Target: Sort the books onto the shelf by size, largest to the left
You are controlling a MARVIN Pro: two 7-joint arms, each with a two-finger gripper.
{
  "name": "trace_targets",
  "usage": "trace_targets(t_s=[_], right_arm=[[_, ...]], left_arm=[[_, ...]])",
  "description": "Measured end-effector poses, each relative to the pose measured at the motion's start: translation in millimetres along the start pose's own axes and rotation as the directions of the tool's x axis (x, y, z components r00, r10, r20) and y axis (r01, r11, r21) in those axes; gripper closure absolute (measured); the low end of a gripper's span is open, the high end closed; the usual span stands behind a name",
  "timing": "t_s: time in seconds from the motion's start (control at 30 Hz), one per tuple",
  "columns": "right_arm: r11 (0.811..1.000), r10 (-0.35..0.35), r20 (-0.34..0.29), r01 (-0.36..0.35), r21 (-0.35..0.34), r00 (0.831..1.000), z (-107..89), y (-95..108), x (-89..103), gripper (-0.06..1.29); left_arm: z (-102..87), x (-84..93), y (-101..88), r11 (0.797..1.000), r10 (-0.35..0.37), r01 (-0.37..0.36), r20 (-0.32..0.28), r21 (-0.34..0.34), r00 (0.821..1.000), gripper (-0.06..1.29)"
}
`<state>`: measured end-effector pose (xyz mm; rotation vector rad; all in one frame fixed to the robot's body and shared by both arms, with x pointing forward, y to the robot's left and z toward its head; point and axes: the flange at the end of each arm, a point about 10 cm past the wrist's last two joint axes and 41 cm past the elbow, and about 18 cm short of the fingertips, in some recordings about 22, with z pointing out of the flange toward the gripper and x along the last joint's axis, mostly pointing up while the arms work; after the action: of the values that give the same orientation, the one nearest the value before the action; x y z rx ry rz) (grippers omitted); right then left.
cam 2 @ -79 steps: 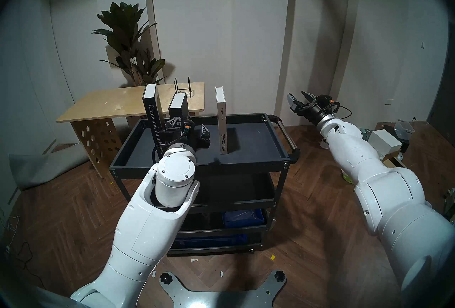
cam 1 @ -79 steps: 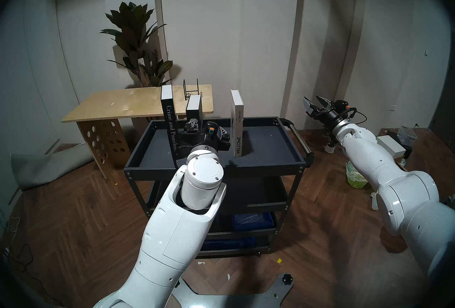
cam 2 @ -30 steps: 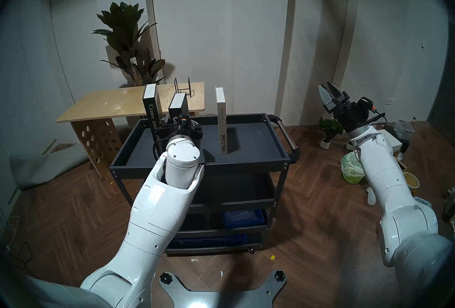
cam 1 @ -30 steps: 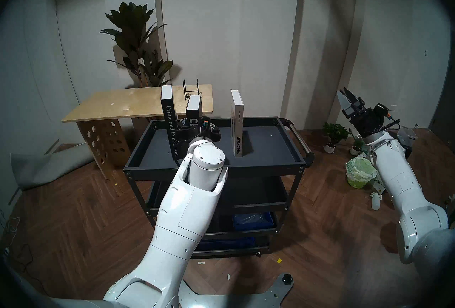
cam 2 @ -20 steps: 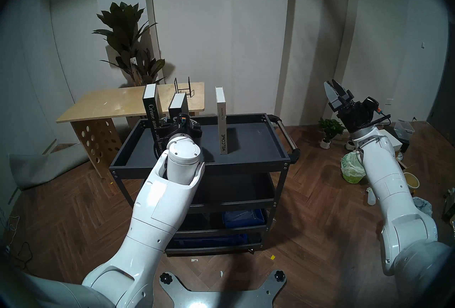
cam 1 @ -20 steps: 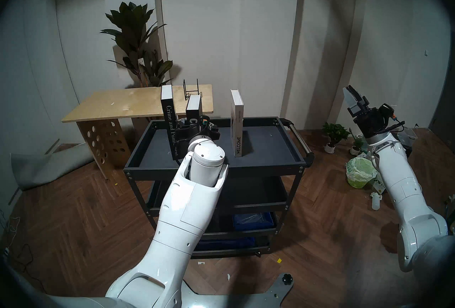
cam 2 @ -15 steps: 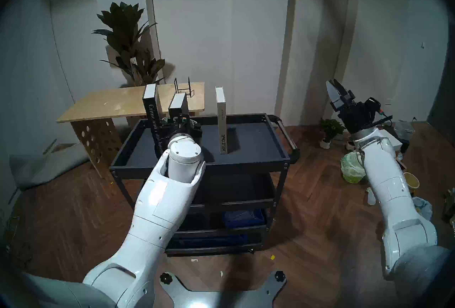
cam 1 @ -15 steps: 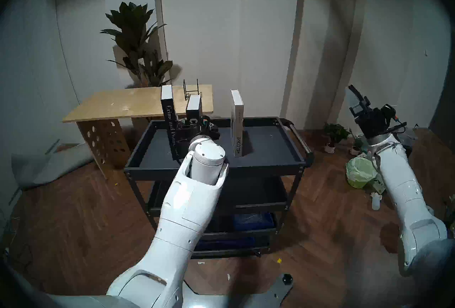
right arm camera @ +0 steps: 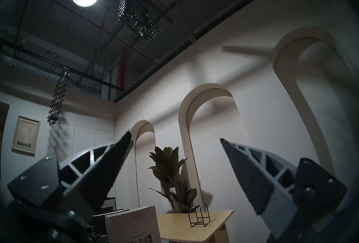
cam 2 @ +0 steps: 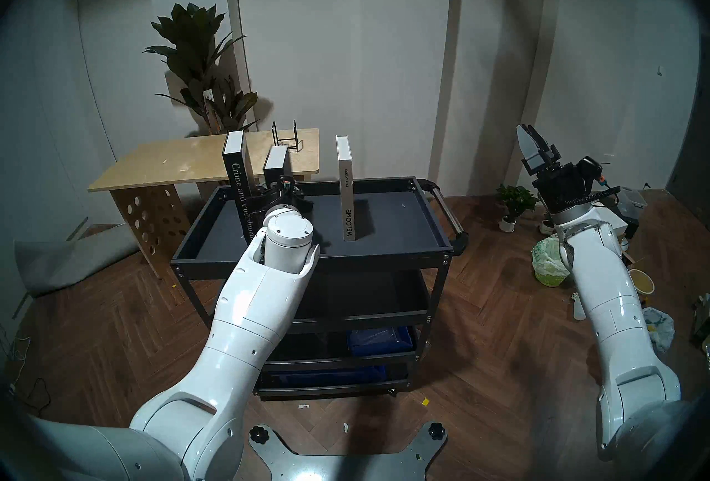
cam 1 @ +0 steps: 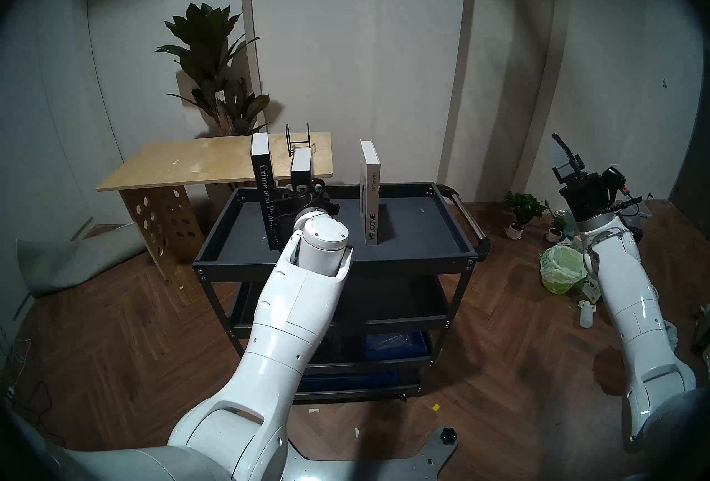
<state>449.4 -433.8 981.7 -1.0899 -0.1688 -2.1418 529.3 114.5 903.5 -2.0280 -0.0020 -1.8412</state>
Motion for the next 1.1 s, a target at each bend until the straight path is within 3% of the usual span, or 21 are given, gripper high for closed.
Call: trace_targets(t_s=[0.07, 0.1, 0.13, 0.2, 0.43, 0.67, 0.87, 0.9, 1.03, 1.1], right_arm=[[1.0, 0.002, -0.001, -0.002, -0.009, 1.0, -0.5, -3, 0.8, 0.02], [1.0, 0.004, -0.002, -0.004, -0.018, 1.0, -1.0, -4, 1.2, 0.02], [1.0, 0.005, -0.002, -0.005, -0.026, 1.0, -1.2, -6, 1.7, 0.02], [0.999, 0.009, -0.003, -0.009, -0.044, 1.0, -1.7, -10, 2.8, 0.02], [0.995, 0.019, -0.003, -0.02, -0.101, 1.0, -4.7, -18, 4.0, 0.02], [0.985, 0.039, 0.003, -0.038, -0.17, 0.999, -12.6, -23, 1.0, 0.02], [0.974, 0.049, 0.005, -0.047, -0.222, 0.999, -19.7, -25, 0.4, 0.02], [0.971, 0.051, 0.005, -0.049, -0.233, 0.999, -21.2, -26, 0.7, 0.02], [0.966, 0.056, 0.005, -0.053, -0.253, 0.998, -24.3, -27, 0.7, 0.02], [0.961, 0.06, 0.006, -0.056, -0.27, 0.998, -26.6, -28, 0.8, 0.02]], left_arm=[[2.9, 0.0, -0.1, 1.0, -0.001, 0.001, -0.002, 0.002, 1.0, 0.08], [4.8, 0.1, -0.2, 1.0, -0.002, 0.002, -0.004, 0.003, 1.0, 0.4], [6.1, 0.4, -0.3, 1.0, -0.004, 0.004, -0.007, 0.004, 1.0, 0.63], [7.6, 4.2, -0.9, 1.0, -0.012, 0.012, -0.022, 0.007, 1.0, 0.7], [2.3, 32.4, -0.2, 0.999, -0.051, 0.052, -0.111, 0.005, 0.992, 0.7], [-12.0, 81.9, -0.3, 0.995, -0.091, 0.095, -0.258, 0.004, 0.962, 0.7], [-29.6, 132.1, -3.2, 0.993, -0.103, 0.117, -0.399, 0.01, 0.911, 0.71], [-35.7, 145.5, -4.0, 0.993, -0.104, 0.121, -0.436, 0.011, 0.894, 0.71], [-47.9, 169.4, -4.6, 0.992, -0.105, 0.127, -0.501, 0.01, 0.859, 0.71], [-59.2, 186.5, -3.5, 0.991, -0.111, 0.132, -0.544, 0.0, 0.831, 0.71]])
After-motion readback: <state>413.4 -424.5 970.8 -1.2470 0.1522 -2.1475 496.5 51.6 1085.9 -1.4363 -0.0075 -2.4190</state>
